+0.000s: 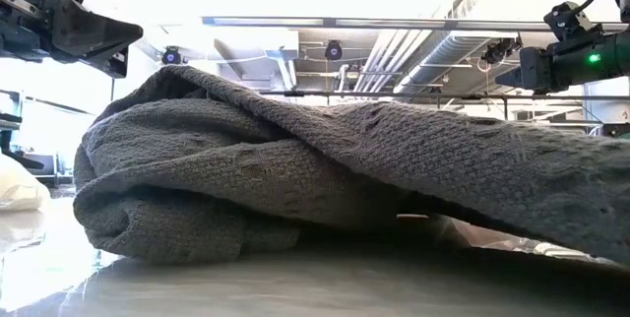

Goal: Sort towels by color in basket

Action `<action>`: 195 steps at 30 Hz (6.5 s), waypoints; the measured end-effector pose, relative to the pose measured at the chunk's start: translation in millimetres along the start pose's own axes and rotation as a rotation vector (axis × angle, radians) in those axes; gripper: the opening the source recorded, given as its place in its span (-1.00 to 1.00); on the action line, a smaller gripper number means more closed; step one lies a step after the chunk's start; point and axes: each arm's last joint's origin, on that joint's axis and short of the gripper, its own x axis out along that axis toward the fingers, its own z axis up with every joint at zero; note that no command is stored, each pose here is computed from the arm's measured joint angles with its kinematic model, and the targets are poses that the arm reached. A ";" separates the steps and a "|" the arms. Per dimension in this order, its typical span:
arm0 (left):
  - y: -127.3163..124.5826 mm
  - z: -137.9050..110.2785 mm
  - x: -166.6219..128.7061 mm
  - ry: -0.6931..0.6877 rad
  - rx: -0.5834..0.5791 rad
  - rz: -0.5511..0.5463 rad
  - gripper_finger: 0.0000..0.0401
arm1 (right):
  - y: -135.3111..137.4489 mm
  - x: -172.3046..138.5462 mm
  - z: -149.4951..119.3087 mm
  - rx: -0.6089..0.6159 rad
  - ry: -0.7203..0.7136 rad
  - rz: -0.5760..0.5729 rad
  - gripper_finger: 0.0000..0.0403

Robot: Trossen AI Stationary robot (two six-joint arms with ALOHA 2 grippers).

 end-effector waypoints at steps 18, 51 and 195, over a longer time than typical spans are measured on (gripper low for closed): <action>1.3 12.2 -0.8 -0.127 -0.071 0.037 -1.00 | 0.0 0.0 0.0 0.000 0.000 0.000 -1.00; -26.1 69.0 87.7 0.312 0.164 0.330 -1.00 | 0.0 0.0 -0.1 0.000 0.000 0.000 -1.00; -134.7 -36.8 87.8 1.545 -0.198 0.274 -0.95 | 0.0 0.0 0.0 0.000 0.000 0.000 -1.00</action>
